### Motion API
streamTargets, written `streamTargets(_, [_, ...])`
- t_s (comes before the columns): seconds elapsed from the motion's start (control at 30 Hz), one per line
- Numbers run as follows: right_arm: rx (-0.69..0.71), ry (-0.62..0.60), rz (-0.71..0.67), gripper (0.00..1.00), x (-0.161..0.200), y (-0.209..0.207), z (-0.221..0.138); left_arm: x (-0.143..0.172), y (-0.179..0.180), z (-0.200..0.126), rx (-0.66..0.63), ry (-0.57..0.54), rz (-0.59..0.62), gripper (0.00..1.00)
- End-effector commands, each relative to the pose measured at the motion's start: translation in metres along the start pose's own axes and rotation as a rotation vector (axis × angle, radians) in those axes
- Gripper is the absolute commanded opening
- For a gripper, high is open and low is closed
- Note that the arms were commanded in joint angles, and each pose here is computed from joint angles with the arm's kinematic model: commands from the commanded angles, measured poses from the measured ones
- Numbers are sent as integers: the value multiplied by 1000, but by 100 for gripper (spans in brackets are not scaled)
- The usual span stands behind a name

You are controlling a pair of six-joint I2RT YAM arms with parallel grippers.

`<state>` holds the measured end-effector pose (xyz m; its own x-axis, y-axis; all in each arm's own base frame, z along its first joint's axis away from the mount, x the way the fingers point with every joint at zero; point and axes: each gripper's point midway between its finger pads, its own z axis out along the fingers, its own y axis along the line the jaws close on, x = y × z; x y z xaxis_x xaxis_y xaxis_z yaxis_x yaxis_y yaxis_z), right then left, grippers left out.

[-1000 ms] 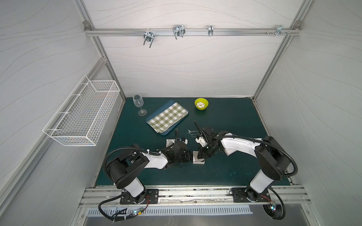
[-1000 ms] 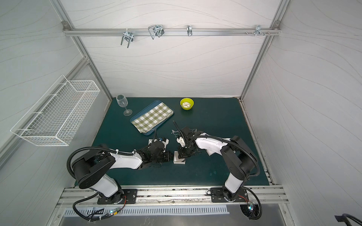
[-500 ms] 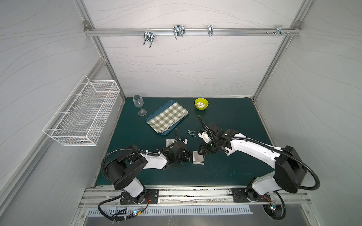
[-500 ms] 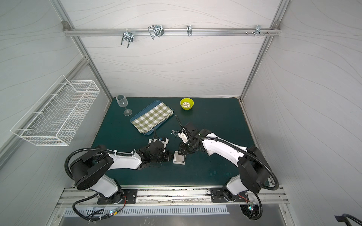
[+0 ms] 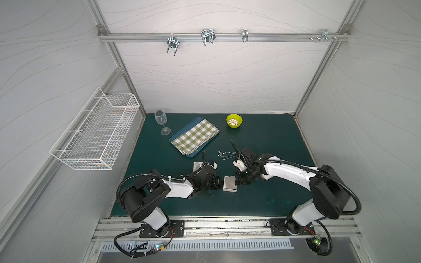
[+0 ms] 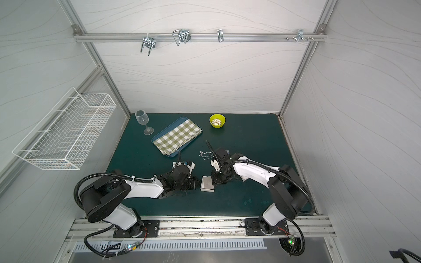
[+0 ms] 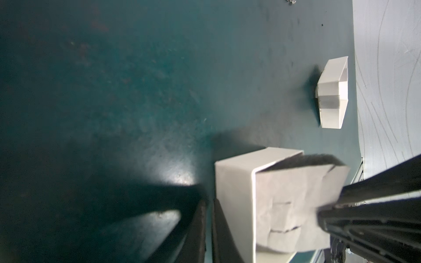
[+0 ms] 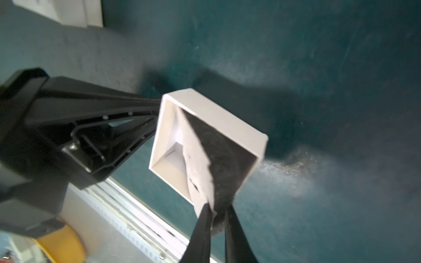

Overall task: Take the necklace out of the lift-off lid jewelry box
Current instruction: Place the inner lining in the jewelry box.

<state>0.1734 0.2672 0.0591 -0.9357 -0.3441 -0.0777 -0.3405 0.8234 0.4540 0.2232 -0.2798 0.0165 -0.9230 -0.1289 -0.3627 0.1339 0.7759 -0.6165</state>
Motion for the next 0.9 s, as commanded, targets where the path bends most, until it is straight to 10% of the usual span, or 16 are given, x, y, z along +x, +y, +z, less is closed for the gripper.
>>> streamTargets(0.0, [-40,16,-1,7,1,8,6,-7,-3,-3,9,-33,-13,10])
streamTargets(0.5, [-142,46,37,2,0,23,17,-1,-9,1,13,-20,-2,8])
streamTargets(0.87, [-53,-5,-1,37,-5,19,-7,-4,-7,-5,0,-42,2,8])
